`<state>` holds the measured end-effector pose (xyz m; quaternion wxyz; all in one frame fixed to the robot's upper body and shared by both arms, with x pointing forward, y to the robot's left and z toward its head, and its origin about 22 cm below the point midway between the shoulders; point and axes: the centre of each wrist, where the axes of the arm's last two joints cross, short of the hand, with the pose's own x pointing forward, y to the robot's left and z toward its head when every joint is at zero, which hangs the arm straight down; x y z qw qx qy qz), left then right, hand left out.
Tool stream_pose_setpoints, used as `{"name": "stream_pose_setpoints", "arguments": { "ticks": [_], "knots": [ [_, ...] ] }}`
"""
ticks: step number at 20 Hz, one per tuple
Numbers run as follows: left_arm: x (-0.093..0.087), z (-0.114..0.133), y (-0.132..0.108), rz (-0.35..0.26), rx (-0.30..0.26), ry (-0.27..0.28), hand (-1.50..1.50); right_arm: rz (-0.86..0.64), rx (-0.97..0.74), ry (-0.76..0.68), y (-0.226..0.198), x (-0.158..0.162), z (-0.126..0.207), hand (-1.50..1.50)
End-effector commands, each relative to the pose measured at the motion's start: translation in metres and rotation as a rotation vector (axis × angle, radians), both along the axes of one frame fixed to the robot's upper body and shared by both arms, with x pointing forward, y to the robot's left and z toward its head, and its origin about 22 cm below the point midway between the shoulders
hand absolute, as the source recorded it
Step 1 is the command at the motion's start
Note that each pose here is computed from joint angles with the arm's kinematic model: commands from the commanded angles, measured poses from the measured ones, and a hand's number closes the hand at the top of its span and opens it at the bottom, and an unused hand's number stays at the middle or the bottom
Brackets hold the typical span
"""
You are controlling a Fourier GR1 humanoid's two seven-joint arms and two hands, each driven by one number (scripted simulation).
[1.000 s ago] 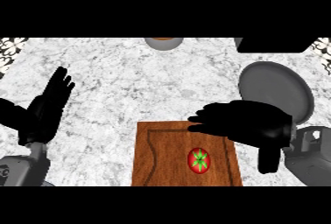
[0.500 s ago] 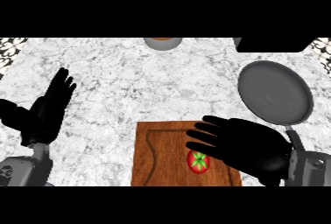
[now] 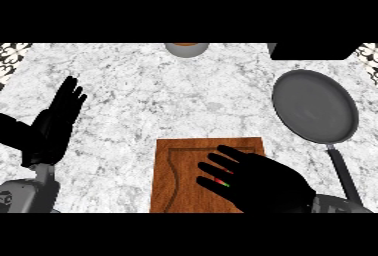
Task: Pick the tomato from the cutting board and place it in the pan
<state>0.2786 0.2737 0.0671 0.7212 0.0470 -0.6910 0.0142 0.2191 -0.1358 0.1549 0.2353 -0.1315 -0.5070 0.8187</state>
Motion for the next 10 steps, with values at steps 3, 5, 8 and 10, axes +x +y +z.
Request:
{"name": "stream_pose_setpoints", "arguments": {
  "ticks": [3, 5, 8, 10],
  "knots": [
    [0.006, -0.004, -0.004, 0.019, -0.002, -0.002, 0.00, -0.045, -0.050, -0.026, 0.016, 0.005, -0.010, -1.50],
    [-0.009, -0.001, 0.004, 0.006, 0.002, -0.001, 0.00, -0.059, -0.067, -0.031, 0.027, -0.002, 0.000, -1.50],
    [0.009, -0.016, -0.001, 0.007, 0.000, 0.001, 0.00, -0.074, -0.065, -0.041, 0.035, 0.010, -0.038, -1.50],
    [-0.011, -0.011, 0.001, 0.029, 0.002, -0.004, 0.00, -0.081, -0.057, -0.031, 0.023, 0.008, -0.054, -1.50]
  ]
}}
